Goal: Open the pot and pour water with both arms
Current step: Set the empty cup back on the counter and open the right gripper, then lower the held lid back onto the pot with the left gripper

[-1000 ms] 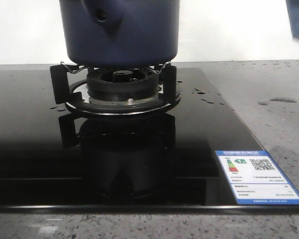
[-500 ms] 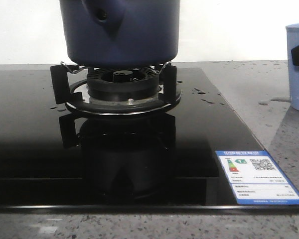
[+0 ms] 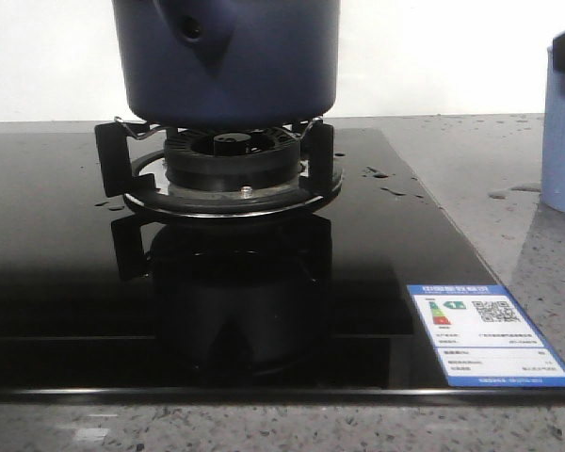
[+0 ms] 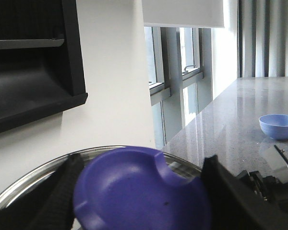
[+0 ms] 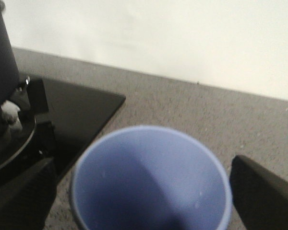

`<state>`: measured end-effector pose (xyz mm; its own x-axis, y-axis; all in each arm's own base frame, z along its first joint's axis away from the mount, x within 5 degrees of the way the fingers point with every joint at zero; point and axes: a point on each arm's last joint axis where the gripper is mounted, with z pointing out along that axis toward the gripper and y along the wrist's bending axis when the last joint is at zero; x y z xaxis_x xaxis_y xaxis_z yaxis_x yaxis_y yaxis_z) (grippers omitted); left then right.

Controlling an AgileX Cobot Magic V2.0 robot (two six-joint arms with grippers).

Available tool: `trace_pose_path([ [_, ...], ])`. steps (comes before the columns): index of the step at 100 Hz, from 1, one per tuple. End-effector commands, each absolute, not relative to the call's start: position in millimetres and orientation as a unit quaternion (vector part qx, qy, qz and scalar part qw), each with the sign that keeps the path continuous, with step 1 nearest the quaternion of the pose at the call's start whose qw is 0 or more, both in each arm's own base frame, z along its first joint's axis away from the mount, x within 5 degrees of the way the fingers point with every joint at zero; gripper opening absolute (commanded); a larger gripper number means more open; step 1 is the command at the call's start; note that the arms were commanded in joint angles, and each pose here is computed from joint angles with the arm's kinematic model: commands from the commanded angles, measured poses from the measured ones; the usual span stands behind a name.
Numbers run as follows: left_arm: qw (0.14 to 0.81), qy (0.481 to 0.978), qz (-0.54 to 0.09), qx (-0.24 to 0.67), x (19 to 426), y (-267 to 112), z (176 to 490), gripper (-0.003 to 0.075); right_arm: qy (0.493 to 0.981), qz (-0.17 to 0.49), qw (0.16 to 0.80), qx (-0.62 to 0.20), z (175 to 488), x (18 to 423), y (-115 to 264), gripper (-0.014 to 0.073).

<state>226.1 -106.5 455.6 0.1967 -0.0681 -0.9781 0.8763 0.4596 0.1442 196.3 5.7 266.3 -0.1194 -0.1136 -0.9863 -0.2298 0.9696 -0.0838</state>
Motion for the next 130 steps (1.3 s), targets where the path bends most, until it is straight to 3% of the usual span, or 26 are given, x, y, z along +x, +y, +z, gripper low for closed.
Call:
trace_pose_path([
  [1,0.691,0.491,-0.381,0.368,213.9,-106.9,476.4,0.0243,0.710,0.057,0.695,-0.097,289.4,187.6,6.2,0.0646],
  [16,0.672,0.500,-0.399,0.373,224.1,-118.0,466.3,0.0243,0.693,0.051,0.716,-0.073,304.8,168.7,5.1,0.0646],
  [43,0.630,0.545,-0.422,0.359,264.6,-130.3,431.1,0.0243,0.621,0.042,0.782,-0.046,337.3,117.7,7.2,0.0645],
  [53,0.612,0.561,-0.431,0.354,279.3,-133.8,415.9,0.0243,0.606,0.041,0.794,-0.023,342.6,101.4,5.9,0.0593],
  [60,0.600,0.567,-0.440,0.353,287.0,-136.2,406.4,0.0243,0.598,0.033,0.801,-0.014,345.0,91.6,5.0,0.0468],
  [80,0.581,0.575,-0.454,0.355,296.2,-141.5,392.7,0.0243,0.579,0.017,0.815,-0.018,348.9,77.1,5.6,-0.0078],
  [130,0.580,0.622,-0.405,0.335,305.4,-160.2,379.7,0.0243,0.579,0.018,0.815,-0.017,348.9,77.1,5.6,-0.0070],
])
